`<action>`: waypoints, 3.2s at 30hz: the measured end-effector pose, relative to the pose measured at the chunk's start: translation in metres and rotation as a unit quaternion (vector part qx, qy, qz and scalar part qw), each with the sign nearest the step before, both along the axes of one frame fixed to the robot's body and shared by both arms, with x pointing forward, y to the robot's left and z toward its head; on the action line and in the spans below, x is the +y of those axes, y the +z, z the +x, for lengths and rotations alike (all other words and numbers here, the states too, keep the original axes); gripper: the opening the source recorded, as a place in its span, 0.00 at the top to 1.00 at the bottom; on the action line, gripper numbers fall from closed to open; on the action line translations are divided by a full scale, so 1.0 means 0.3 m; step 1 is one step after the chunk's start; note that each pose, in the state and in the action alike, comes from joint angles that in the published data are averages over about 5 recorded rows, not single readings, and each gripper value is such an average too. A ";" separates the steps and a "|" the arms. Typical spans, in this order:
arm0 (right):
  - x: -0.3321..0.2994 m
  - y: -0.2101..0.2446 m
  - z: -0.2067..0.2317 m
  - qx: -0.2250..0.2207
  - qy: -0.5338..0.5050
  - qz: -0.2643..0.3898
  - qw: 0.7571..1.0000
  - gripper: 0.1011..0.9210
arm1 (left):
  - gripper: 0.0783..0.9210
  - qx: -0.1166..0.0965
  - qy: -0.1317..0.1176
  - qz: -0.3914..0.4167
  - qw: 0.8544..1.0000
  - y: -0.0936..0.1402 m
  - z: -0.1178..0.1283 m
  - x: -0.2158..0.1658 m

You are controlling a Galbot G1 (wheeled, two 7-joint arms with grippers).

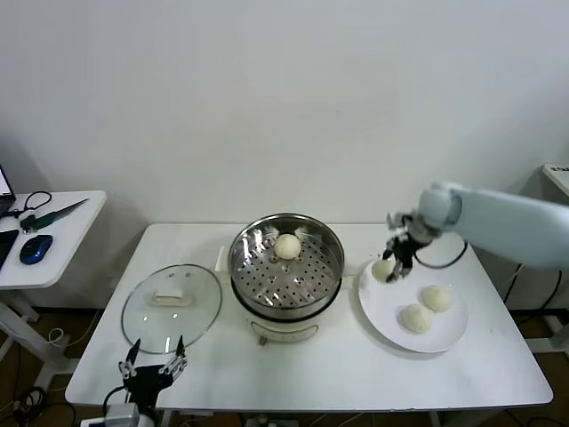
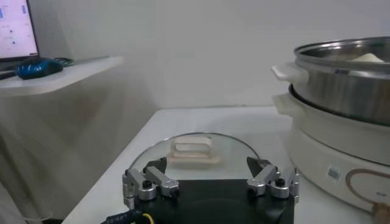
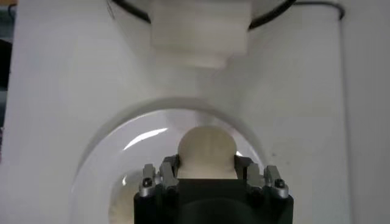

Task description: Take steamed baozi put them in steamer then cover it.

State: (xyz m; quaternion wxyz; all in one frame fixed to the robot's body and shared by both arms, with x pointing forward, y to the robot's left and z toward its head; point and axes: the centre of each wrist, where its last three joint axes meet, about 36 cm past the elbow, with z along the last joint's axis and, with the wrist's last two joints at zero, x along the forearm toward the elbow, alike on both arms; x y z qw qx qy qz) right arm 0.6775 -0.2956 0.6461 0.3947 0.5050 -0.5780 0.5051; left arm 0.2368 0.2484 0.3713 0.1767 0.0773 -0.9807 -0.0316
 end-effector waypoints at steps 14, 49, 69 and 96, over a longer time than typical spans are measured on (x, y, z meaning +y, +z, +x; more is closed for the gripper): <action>0.613 0.293 -0.150 -0.032 0.064 0.052 0.996 0.38 | 0.12 -0.007 -0.002 -0.005 1.000 0.024 0.018 0.001; 0.993 -0.147 -0.151 -0.034 0.058 0.006 0.998 0.14 | 0.12 0.001 0.003 -0.003 1.000 0.021 -0.005 0.007; 0.110 0.053 -0.151 0.014 0.026 -0.029 0.999 0.12 | 0.12 -0.004 -0.003 -0.007 1.000 0.044 -0.015 -0.012; -0.263 -0.542 -0.270 0.061 -0.034 -0.067 0.995 0.12 | 0.12 0.013 0.004 -0.008 1.000 0.022 -0.041 -0.021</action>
